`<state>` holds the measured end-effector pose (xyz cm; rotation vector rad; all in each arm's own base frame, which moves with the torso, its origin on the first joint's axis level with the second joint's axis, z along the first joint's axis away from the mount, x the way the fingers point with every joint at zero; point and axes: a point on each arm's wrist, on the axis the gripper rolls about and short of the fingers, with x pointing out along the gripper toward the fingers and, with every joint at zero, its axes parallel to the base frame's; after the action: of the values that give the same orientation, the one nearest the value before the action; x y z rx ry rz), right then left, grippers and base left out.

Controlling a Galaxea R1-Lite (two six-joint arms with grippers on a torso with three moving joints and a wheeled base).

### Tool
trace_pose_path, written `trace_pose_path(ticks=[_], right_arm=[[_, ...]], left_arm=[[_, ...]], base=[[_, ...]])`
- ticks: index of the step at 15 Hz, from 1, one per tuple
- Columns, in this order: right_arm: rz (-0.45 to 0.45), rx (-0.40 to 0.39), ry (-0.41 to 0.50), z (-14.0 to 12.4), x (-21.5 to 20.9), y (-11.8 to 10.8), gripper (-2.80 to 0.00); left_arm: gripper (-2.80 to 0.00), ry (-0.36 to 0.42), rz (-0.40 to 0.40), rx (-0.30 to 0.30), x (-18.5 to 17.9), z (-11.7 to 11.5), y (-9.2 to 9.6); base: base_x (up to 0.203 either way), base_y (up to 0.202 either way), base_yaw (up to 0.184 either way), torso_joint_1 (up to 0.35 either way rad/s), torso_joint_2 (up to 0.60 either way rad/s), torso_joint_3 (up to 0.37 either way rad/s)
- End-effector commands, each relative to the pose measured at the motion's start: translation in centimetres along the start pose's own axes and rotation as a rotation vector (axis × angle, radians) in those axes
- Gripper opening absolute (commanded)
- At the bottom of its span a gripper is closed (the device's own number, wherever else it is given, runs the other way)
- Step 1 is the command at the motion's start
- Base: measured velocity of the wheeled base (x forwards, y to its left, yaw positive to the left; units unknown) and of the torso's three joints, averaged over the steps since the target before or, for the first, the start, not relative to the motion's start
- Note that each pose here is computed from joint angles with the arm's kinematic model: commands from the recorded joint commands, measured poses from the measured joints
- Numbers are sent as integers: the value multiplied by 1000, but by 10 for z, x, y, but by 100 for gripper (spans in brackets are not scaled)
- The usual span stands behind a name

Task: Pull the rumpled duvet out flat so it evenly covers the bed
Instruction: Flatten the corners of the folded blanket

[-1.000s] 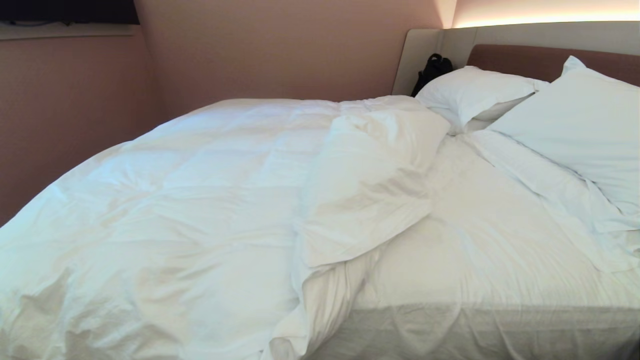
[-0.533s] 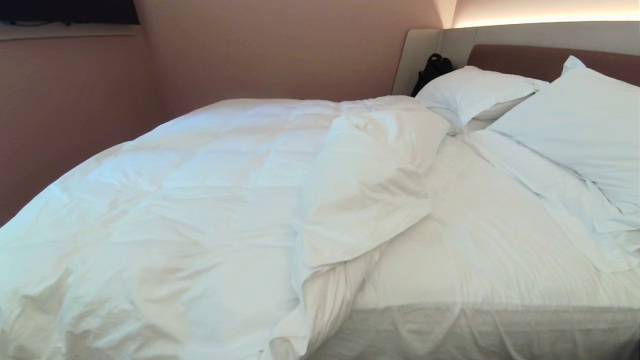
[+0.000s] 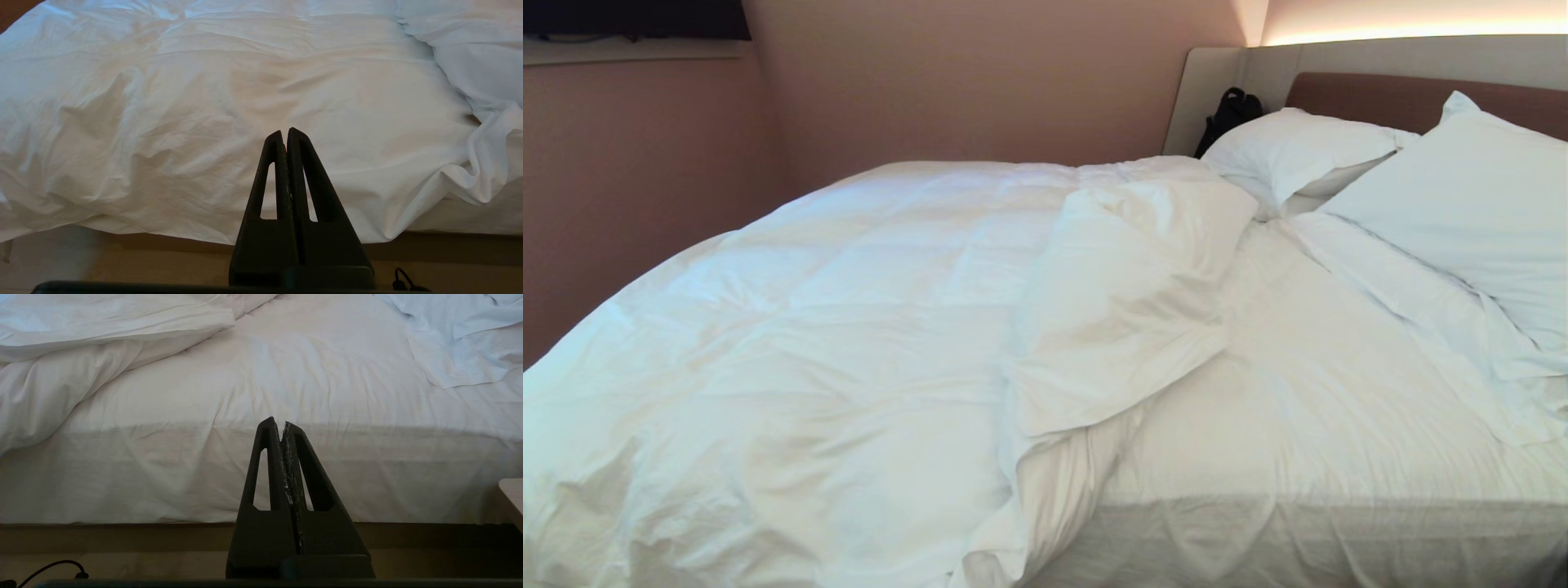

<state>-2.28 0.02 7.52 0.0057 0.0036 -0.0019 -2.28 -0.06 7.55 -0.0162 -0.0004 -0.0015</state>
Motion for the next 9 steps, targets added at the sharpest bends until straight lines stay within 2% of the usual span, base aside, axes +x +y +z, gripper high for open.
trace_pose_path(ticks=[1,9], right_arm=[[0,0,0,0,0,0,-280],[0,0,-1,0,0,0,-280]], left_arm=[[-280,0,0,-1,0,0,0],[-280,0,0,-1,0,0,0]], base=[[0,0,0,0,0,0],[0,0,0,0,0,0]])
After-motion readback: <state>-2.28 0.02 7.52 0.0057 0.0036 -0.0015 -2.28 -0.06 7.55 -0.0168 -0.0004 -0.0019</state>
